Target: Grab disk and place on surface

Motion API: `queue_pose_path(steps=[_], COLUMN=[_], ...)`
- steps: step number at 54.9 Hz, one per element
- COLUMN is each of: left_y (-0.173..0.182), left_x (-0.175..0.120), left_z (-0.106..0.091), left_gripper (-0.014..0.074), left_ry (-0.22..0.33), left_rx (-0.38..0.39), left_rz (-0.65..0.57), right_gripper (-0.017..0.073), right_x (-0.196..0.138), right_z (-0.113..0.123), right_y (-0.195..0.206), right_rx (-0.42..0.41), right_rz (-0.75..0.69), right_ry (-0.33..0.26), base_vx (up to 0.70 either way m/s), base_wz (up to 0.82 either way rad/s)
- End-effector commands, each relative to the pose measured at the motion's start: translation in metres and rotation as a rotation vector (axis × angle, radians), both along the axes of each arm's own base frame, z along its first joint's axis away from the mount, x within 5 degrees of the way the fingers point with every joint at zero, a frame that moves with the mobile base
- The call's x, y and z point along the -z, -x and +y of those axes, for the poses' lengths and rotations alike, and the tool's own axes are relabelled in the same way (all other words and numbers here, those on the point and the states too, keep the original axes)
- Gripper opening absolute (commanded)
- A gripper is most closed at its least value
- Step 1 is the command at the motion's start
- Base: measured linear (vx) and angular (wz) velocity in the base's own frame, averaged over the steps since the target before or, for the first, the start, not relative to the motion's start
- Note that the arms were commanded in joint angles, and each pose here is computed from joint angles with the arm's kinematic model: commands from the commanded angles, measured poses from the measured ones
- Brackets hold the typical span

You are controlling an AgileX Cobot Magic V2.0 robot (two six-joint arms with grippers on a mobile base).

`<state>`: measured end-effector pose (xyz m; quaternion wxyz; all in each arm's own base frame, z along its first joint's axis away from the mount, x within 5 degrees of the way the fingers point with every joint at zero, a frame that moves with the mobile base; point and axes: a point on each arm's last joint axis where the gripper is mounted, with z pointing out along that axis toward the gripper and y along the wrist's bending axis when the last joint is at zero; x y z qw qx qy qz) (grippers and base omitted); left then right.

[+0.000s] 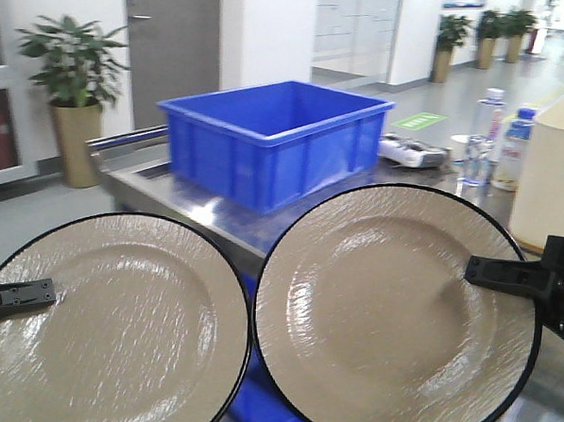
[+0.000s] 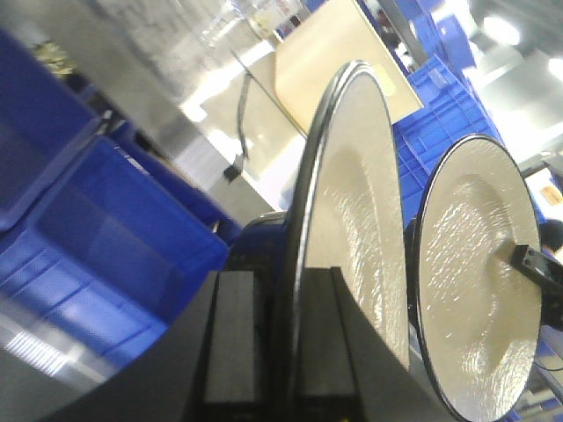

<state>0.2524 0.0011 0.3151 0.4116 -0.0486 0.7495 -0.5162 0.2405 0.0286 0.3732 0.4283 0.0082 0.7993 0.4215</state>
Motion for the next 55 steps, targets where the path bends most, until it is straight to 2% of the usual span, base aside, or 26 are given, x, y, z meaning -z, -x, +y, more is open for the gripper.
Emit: queue_pose_path(steps=[1,30,55], left_y=[0.0049,0.0048,0.0039], left_x=[-0.0315,-0.0314,-0.0309], left_z=[-0.0036,-0.0035,-0.0027], left_gripper=[-0.0001,-0.0001,-0.0001], left_ry=[0.162,0.161,0.157], left_rx=[0.012,0.010,-0.003], left_rz=[-0.118,-0.117,-0.114], right_gripper=[-0.0009,-0.0009,-0.0009], right_x=[-0.0258,-0.0258,-0.0258], right_z=[0.0021,0.0019,0.0019], right_y=[0.0048,0.0046,0.0046], right_rx=[0.021,0.024,0.024], right_rz=[-0.080,-0.081,-0.081], right_ry=[-0.116,-0.115,-0.115], base_vx=[0.47,0.38,0.20], base_wz=[-0.51,-0.67,-0.65])
